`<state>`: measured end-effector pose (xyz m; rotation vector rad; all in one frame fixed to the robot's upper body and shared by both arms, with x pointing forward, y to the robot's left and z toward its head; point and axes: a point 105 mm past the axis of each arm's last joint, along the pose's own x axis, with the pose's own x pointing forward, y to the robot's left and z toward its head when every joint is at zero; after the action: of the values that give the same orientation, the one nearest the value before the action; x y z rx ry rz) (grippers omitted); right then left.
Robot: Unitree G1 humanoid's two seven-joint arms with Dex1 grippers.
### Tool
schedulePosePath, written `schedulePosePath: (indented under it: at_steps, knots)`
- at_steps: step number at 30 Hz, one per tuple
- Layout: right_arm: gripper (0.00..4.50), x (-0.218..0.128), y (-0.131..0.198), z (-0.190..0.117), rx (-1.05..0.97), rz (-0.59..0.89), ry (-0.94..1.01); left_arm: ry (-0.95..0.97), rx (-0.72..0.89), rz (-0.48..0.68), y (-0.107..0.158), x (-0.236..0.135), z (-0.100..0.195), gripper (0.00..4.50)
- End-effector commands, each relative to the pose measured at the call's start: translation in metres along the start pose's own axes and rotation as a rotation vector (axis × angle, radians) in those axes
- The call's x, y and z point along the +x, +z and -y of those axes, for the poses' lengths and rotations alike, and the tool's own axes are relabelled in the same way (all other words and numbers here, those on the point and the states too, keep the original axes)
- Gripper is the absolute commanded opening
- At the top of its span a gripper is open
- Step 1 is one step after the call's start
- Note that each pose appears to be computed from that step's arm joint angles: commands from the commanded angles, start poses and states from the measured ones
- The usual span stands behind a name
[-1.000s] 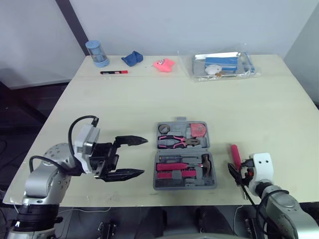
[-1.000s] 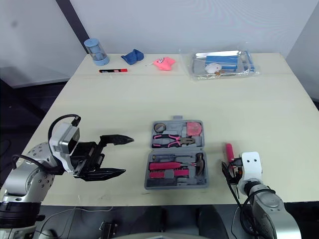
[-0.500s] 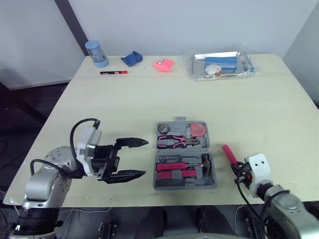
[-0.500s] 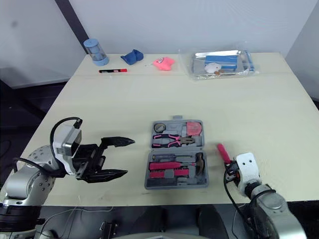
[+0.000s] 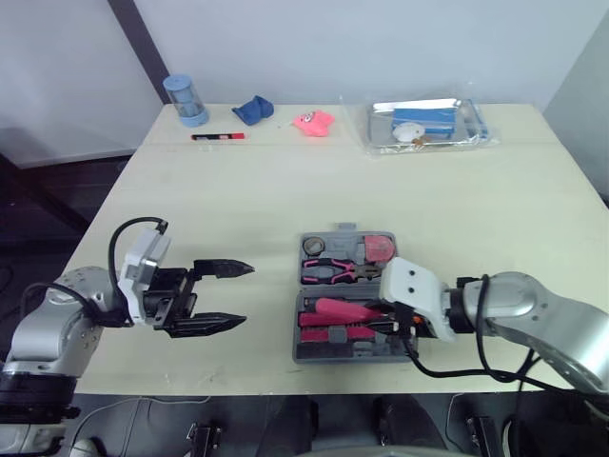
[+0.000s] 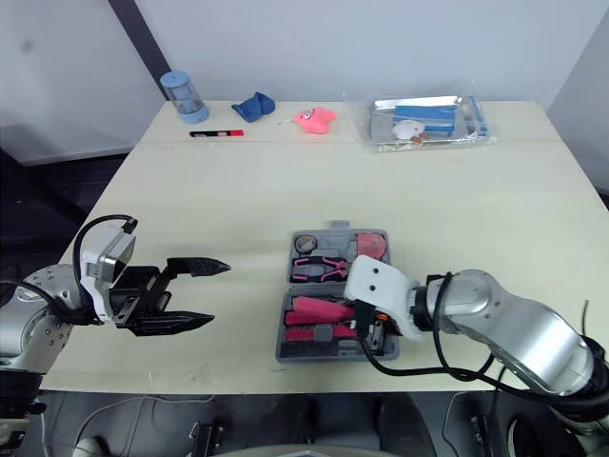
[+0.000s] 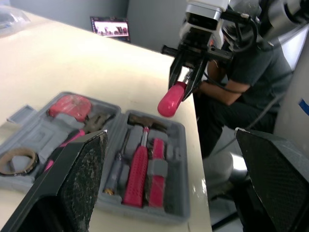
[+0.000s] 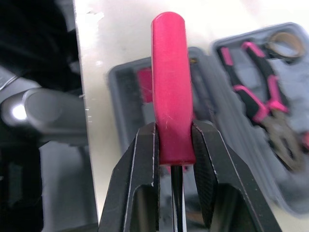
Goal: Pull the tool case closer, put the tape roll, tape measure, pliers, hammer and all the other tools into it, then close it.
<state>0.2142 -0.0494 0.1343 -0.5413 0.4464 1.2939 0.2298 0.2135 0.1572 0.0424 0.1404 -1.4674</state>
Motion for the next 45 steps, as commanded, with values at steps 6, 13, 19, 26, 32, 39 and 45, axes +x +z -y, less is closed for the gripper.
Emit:
schedulePosePath:
  at_steps: [6,13,19,26,32,39,45]
  knots:
    - [0.41,0.027,0.001,-0.018,-0.071,-0.191,0.110,-0.083,0.034,-0.070,0.003,-0.009,0.011,4.50]
    - [0.41,0.043,-0.008,-0.020,-0.075,-0.262,0.126,-0.116,0.041,-0.112,-0.001,-0.009,0.012,4.50]
    - [0.41,0.056,-0.018,-0.020,-0.058,-0.283,0.105,-0.141,0.038,-0.117,-0.004,-0.005,0.015,4.50]
    - [0.41,0.066,-0.025,-0.023,-0.059,-0.294,0.119,-0.141,0.051,-0.121,-0.008,-0.005,0.014,4.50]
    - [0.41,0.074,-0.026,-0.026,-0.082,-0.298,0.148,-0.134,0.058,-0.129,-0.009,-0.006,0.014,4.50]
    - [0.41,0.081,-0.025,-0.024,-0.096,-0.294,0.165,-0.127,0.055,-0.131,-0.011,-0.009,0.017,4.50]
    - [0.41,0.086,-0.028,-0.027,-0.104,-0.295,0.195,-0.125,0.053,-0.130,-0.012,-0.010,0.020,4.50]
